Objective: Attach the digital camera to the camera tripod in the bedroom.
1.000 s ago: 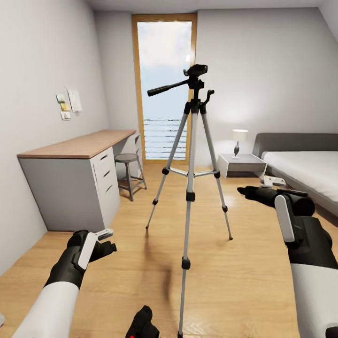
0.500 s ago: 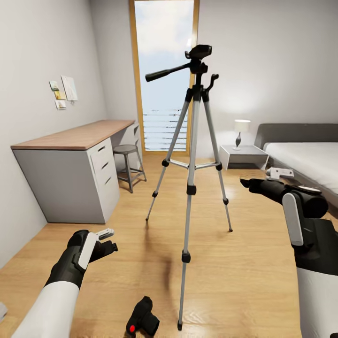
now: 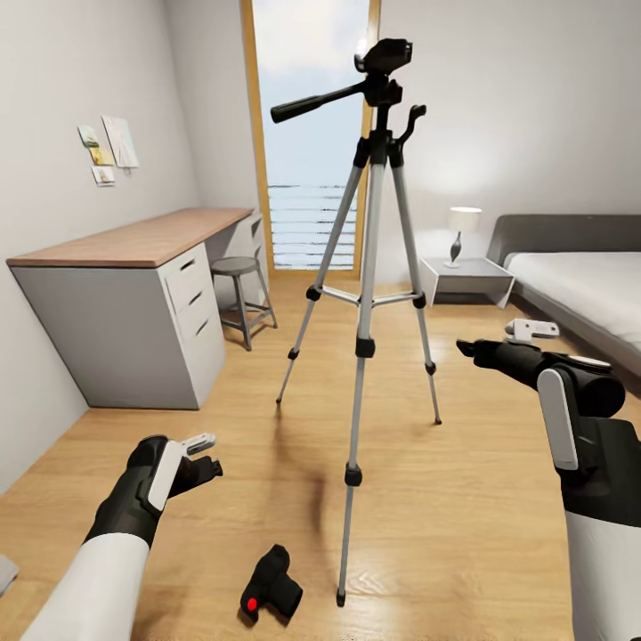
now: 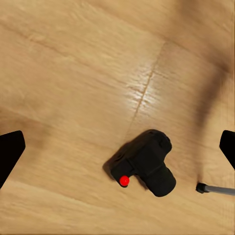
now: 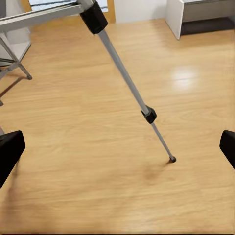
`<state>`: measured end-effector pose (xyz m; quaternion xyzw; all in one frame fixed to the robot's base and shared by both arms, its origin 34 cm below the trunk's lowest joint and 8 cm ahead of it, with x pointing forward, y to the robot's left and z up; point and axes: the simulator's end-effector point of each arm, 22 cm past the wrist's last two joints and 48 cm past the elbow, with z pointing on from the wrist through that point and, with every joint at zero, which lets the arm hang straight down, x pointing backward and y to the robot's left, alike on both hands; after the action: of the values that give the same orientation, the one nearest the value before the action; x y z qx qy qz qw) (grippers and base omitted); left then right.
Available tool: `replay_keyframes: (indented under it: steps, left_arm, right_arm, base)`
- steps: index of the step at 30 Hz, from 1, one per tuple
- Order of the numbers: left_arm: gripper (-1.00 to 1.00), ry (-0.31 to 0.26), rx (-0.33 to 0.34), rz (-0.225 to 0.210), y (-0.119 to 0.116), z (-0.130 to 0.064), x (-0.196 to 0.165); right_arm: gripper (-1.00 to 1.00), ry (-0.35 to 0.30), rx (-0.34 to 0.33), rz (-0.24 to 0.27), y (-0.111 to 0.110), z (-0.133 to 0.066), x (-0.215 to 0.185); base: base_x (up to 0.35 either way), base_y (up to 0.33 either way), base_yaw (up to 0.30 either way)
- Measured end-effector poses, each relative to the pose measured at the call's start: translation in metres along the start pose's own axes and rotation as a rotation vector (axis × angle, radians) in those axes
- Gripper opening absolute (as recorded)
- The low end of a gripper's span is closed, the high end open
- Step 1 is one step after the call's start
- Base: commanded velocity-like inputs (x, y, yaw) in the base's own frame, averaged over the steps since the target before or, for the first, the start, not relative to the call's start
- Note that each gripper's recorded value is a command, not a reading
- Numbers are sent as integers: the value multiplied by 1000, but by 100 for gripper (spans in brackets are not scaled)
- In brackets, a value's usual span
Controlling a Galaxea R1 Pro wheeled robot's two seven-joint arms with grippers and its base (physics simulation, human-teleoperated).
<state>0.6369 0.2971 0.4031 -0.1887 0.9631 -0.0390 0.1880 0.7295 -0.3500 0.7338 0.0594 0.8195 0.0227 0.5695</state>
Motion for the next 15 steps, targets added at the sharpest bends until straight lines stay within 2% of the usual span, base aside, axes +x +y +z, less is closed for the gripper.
replay_keyframes:
  steps: [15]
  left_arm:
    - [100, 56, -24, 0, 9, 30, 18]
  right_arm:
    - [100, 77, -3, 3, 3, 29, 45]
  base:
    - [0, 0, 0]
